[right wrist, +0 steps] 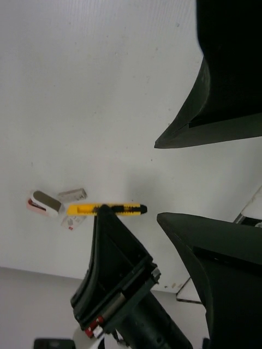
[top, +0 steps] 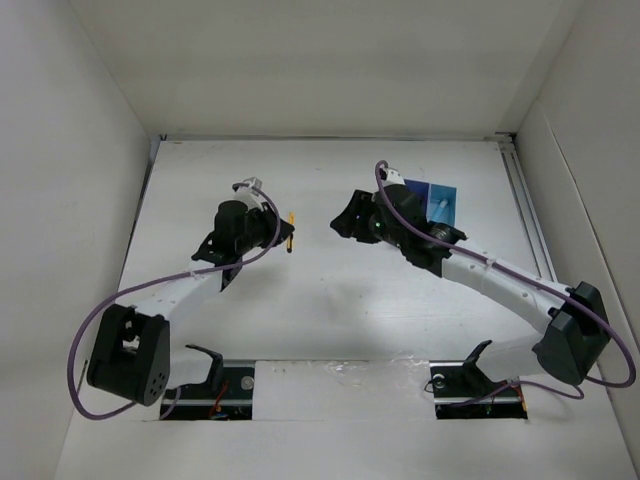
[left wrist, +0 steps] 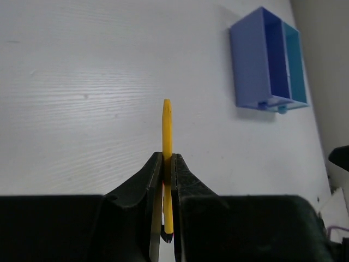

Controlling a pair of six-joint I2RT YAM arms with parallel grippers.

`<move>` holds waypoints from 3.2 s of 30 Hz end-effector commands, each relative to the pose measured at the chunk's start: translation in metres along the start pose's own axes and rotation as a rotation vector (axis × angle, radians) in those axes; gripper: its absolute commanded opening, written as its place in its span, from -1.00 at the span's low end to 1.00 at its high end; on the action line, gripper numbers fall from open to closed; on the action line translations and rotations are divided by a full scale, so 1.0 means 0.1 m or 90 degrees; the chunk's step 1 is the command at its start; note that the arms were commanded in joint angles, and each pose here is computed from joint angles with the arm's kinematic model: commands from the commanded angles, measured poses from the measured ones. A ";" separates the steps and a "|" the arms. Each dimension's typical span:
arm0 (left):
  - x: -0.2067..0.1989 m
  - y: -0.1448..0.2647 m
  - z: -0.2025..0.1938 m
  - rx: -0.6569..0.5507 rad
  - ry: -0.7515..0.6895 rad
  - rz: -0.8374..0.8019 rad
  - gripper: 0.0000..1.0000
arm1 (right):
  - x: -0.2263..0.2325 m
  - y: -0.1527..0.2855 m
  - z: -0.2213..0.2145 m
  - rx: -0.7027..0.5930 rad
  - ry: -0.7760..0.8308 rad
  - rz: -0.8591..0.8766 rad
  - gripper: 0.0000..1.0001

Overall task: Sort the stationery into containers
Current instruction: Pick up the stationery from the center of the board, then place the stationery in the storage box.

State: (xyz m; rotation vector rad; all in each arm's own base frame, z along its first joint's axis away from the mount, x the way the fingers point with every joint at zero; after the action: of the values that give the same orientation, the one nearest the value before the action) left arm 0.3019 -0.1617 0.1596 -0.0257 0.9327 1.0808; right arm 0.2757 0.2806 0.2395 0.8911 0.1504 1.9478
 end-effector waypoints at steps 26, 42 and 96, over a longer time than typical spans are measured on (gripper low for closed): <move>-0.49 0.01 -0.22 0.059 -0.051 -0.312 -1.00 | 0.45 -0.65 -0.13 0.041 -0.019 0.054 0.02; -0.55 0.11 -0.25 0.064 -0.048 -0.343 -1.00 | 0.43 -0.83 -0.06 -0.006 -0.037 0.016 -0.06; -0.68 0.25 -0.24 0.055 -0.060 -0.400 0.41 | -0.38 -0.65 0.36 -0.088 -0.058 -0.179 -1.00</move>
State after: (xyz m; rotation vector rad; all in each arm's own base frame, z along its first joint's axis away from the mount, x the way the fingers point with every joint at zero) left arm 0.2679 -0.2085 0.1774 -0.1379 0.8938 0.5259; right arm 0.3448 0.3083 0.1890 0.8951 0.1637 1.7133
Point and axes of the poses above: each gripper's point midway between its finger pads, its own y axis back along the fingers, its own x axis along the line the jaws close on, z = x × y, the point moved 4 cm from there along y, back along the fingers, and after that the axes turned 6 degrees about y, right-handed, at the moved point
